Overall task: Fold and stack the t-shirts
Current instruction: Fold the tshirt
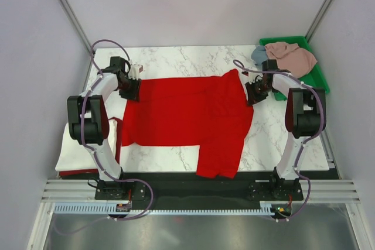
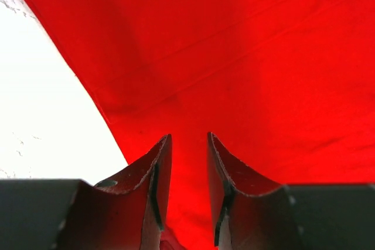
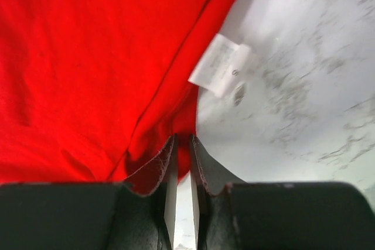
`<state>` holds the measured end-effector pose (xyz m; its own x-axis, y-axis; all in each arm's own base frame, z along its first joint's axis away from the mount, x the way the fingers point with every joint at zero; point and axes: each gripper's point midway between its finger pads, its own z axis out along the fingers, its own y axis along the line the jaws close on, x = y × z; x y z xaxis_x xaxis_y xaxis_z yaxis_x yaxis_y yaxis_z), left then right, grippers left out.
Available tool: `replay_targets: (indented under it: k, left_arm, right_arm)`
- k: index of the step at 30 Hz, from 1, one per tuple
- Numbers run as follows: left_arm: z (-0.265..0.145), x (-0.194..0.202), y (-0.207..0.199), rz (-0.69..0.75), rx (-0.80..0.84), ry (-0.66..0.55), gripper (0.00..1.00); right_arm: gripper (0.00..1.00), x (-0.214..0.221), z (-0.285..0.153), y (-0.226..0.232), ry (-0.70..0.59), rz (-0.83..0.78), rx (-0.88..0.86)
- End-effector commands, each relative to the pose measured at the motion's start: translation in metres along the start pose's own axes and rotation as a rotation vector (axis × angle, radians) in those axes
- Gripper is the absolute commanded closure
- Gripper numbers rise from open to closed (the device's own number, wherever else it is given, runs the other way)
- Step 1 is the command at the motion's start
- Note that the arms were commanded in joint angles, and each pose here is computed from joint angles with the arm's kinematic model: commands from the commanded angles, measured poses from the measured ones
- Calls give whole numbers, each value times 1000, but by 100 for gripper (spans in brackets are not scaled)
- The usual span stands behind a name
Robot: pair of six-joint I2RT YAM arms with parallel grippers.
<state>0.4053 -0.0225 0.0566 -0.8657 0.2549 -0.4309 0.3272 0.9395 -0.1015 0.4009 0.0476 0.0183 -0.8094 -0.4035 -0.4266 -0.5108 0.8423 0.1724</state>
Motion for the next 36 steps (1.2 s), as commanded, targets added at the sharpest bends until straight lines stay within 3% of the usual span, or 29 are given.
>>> replay_targets:
  k: [1, 7, 13, 21, 25, 36]
  left_arm:
    - [-1, -5, 2, 14, -20, -11, 63]
    - [-2, -8, 5, 22, -36, -21, 63]
    - [-1, -13, 7, 18, -45, -36, 63]
    - [1, -30, 9, 30, -36, -64, 63]
    - [6, -37, 11, 41, -27, -67, 64]
    - [15, -33, 11, 26, -12, -39, 63]
  right_arm:
    - [80, -15, 8, -25, -8, -7, 87]
    - [83, 2, -16, -48, 23, 52, 224]
    - [82, 16, -45, -34, 3, 134, 246]
    - [80, -22, -76, -26, -131, 147, 236]
    - [79, -60, -72, -42, -176, 108, 222]
    - [76, -95, -6, -74, -131, 87, 111]
